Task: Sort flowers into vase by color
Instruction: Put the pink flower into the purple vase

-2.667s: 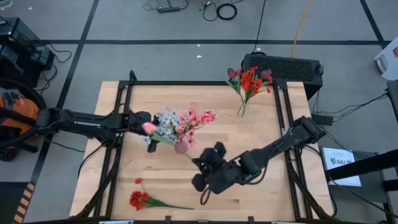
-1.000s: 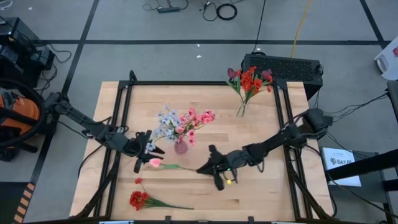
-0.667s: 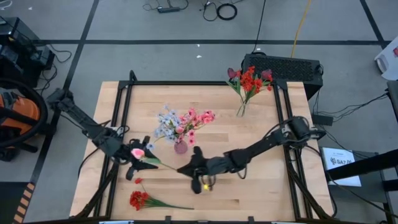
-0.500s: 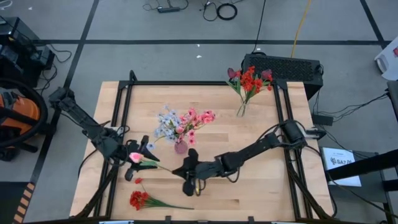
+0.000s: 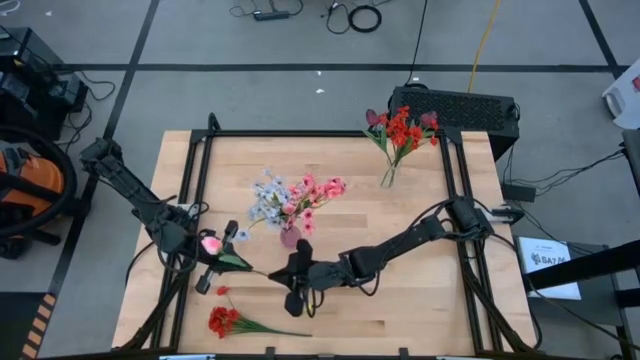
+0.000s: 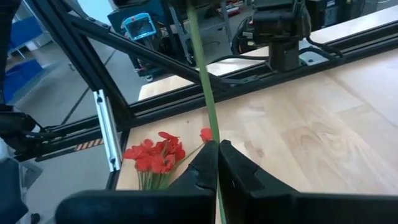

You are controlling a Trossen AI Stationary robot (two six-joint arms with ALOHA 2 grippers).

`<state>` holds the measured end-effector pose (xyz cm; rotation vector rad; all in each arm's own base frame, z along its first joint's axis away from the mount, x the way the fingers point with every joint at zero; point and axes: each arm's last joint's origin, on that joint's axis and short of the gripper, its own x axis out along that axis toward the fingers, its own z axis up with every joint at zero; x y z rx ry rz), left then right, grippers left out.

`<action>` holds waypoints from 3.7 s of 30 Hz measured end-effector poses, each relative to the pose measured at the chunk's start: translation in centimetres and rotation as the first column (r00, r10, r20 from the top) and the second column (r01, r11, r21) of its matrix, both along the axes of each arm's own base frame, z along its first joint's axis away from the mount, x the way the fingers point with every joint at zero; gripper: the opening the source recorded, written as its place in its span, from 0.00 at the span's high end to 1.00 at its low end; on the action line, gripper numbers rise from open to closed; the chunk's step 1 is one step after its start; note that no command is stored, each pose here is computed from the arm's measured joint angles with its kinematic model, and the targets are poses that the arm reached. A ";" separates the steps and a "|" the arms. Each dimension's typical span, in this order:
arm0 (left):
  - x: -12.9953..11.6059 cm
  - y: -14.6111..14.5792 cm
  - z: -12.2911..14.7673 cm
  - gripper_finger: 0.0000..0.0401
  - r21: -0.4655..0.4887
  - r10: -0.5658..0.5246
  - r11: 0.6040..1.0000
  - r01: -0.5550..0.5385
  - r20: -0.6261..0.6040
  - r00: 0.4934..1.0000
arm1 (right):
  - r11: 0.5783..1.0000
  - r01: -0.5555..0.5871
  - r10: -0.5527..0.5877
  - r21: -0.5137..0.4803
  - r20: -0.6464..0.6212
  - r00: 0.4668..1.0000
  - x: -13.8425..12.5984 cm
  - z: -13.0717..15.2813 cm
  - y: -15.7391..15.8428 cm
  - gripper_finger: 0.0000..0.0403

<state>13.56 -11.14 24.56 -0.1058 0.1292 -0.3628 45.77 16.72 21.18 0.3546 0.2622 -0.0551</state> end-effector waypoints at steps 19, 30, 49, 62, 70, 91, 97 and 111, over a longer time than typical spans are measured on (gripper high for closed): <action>-0.1 0.1 -0.8 0.99 -0.119 0.013 0.992 -0.030 -0.139 0.990 | 0.988 -0.096 0.103 0.118 -0.056 0.993 -1.2 3.6 -1.8 0.80; -0.3 0.4 -1.9 0.99 -0.136 0.071 0.985 -0.110 -0.260 0.963 | 0.997 0.072 -0.072 -0.001 -0.008 0.997 0.0 6.6 -2.0 0.79; 0.0 0.3 -1.7 0.99 -0.041 0.093 0.994 -0.105 -0.216 0.972 | 0.994 0.107 -0.108 -0.028 -0.036 0.993 4.9 5.3 -1.8 0.79; 0.0 0.3 -1.3 0.99 -0.038 0.098 0.993 -0.108 -0.206 0.974 | 0.995 0.090 -0.091 -0.031 -0.030 0.995 5.2 5.4 -2.6 0.79; 0.1 0.3 -1.3 0.99 -0.040 0.113 0.992 -0.123 -0.197 0.974 | 0.996 0.069 -0.070 -0.059 -0.015 0.997 5.4 5.6 -3.1 0.79; 0.6 0.7 -1.1 0.84 -0.073 0.103 0.990 -0.119 -0.193 0.976 | 0.979 0.053 -0.054 -0.198 -0.001 0.999 5.2 6.0 -2.7 0.99; 0.3 0.8 -0.7 0.75 -0.096 0.084 0.990 -0.102 -0.180 0.980 | 0.919 0.225 -0.234 -0.323 0.012 0.972 2.6 8.2 0.3 0.99; -1.5 2.4 0.1 0.69 -0.147 0.090 0.982 -0.120 -0.193 0.977 | 0.722 0.658 -0.665 -0.215 0.048 0.745 -8.3 8.6 7.4 1.00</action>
